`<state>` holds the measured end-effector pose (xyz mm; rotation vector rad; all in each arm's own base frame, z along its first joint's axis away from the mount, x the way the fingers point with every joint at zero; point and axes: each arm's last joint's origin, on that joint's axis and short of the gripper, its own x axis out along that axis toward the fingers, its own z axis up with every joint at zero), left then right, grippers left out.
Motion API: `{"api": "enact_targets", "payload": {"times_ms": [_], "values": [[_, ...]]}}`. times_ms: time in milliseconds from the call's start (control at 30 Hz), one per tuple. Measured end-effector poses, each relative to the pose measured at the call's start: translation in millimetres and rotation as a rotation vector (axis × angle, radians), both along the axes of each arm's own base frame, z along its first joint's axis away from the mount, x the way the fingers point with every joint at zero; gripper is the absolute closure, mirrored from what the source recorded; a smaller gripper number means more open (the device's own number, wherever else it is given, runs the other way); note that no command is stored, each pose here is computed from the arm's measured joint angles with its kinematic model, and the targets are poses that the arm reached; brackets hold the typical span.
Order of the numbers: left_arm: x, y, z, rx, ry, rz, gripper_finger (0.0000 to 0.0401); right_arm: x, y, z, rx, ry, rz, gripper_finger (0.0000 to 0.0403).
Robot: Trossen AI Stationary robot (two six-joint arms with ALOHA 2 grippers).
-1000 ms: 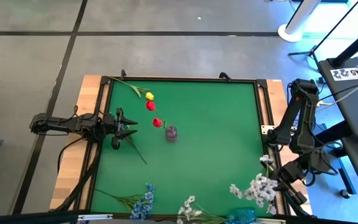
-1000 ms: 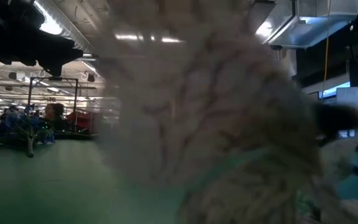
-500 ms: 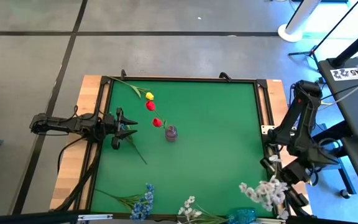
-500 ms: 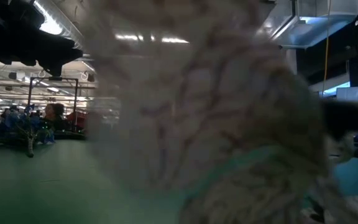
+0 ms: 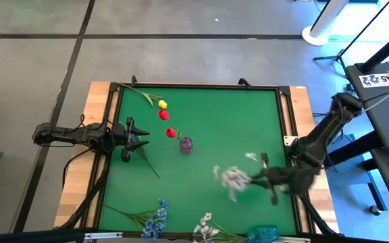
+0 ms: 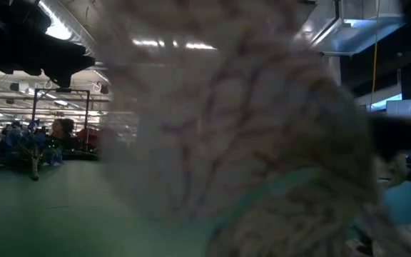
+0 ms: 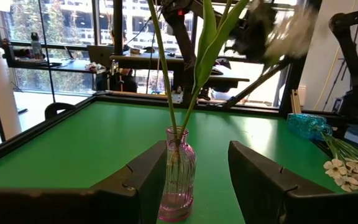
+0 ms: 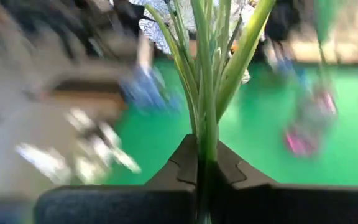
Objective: Sort flowers into vase by color
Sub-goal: Move the blue vase to the center of the table
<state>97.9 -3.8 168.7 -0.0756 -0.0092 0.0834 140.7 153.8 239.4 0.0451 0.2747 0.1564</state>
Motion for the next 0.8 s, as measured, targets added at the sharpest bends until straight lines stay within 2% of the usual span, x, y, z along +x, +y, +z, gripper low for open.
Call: {"api": "enact_targets", "payload": {"times_ms": [167, 300, 500, 600, 700, 800], "values": [[0, 0, 0, 0.0, 0.0, 0.0, 0.0234, 14, -31, -29, -0.094, 0.291, -0.098, 0.0384], [0, 0, 0, 0.0, 0.0, 0.0, 0.0234, 17, -37, -38, -0.058, 0.415, -0.051, 0.0334], [0, 0, 0, 0.0, 0.0, 0.0, 0.0234, 15, -36, -49, -0.051, 0.534, -0.026, 0.0229], [0, 0, 0, 0.0, 0.0, 0.0, 0.0234, 15, -32, -50, -0.049, 0.55, -0.004, 0.0186], [0, 0, 0, 0.0, 0.0, 0.0, 0.0234, 10, -13, -36, -0.054, 0.498, 0.087, 0.0161], [0, 0, 0, 0.0, 0.0, 0.0, 0.0234, 8, 10, -24, -0.058, 0.494, 0.197, 0.0154]]}}
